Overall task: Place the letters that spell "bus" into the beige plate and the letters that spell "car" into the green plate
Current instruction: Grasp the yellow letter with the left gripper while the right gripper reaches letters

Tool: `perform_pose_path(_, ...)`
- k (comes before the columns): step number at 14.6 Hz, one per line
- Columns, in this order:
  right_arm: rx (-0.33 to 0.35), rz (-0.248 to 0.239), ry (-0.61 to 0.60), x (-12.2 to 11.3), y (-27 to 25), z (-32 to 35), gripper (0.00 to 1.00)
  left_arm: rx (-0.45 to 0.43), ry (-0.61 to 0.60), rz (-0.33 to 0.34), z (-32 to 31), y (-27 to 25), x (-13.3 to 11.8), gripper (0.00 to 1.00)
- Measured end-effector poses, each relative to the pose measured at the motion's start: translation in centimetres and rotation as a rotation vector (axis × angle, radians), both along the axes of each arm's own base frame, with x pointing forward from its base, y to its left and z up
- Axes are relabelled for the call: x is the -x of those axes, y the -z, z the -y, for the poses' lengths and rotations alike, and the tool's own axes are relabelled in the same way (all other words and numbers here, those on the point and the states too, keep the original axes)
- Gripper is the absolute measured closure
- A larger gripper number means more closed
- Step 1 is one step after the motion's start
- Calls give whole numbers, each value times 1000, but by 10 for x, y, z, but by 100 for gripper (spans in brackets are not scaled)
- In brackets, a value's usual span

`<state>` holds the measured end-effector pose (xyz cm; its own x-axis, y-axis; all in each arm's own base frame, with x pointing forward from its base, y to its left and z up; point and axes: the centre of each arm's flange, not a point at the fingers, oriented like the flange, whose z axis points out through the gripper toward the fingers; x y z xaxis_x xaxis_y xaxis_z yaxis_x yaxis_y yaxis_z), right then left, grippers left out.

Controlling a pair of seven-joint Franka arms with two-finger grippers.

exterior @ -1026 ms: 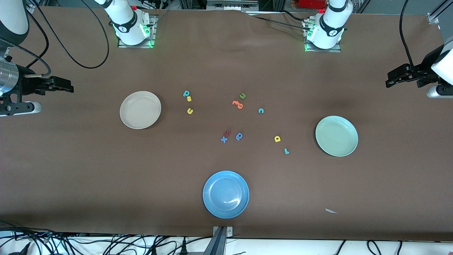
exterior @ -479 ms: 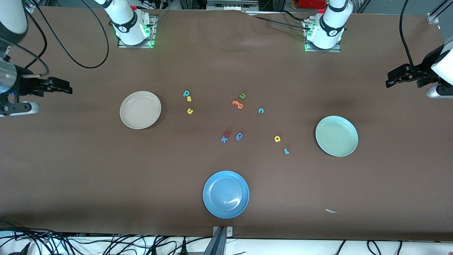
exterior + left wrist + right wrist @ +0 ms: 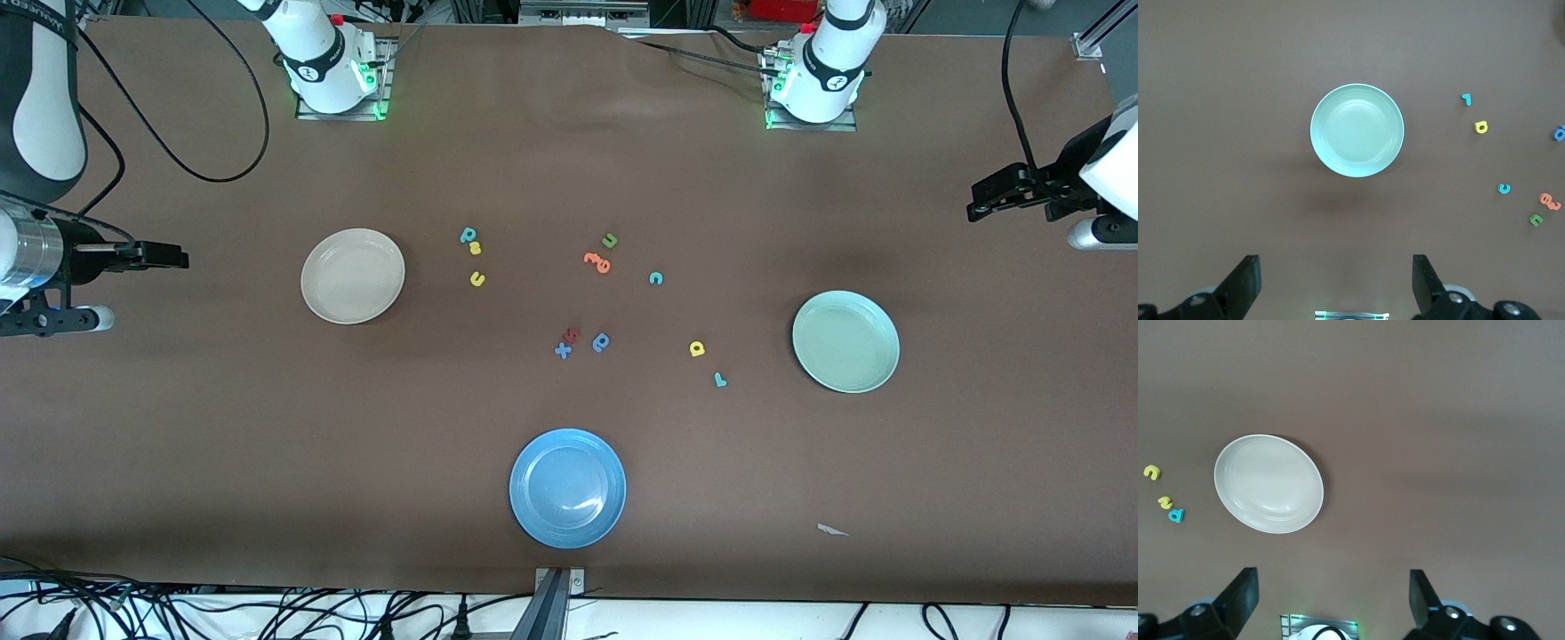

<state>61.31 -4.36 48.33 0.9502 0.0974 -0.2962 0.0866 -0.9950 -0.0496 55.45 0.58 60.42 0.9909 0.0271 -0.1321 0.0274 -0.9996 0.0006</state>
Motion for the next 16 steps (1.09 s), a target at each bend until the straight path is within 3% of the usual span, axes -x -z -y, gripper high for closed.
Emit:
perform_pose_path(5, -11, 55, -39, -2, -29, -18, 0, -3, 3, -12, 10, 14, -8, 0)
perform_pose_path(9, -25, 68, -84, -4, -35, -23, 0, -2, -2, -33, 44, 54, -30, 0)
perform_pose_path(13, -41, 75, -24, -5, -38, -73, 0, 22, -48, -63, 112, 137, -58, 0)
perform_pose_path(16, -60, 63, 10, -7, -31, -86, 0, 41, -144, -36, 177, 219, -70, 0)
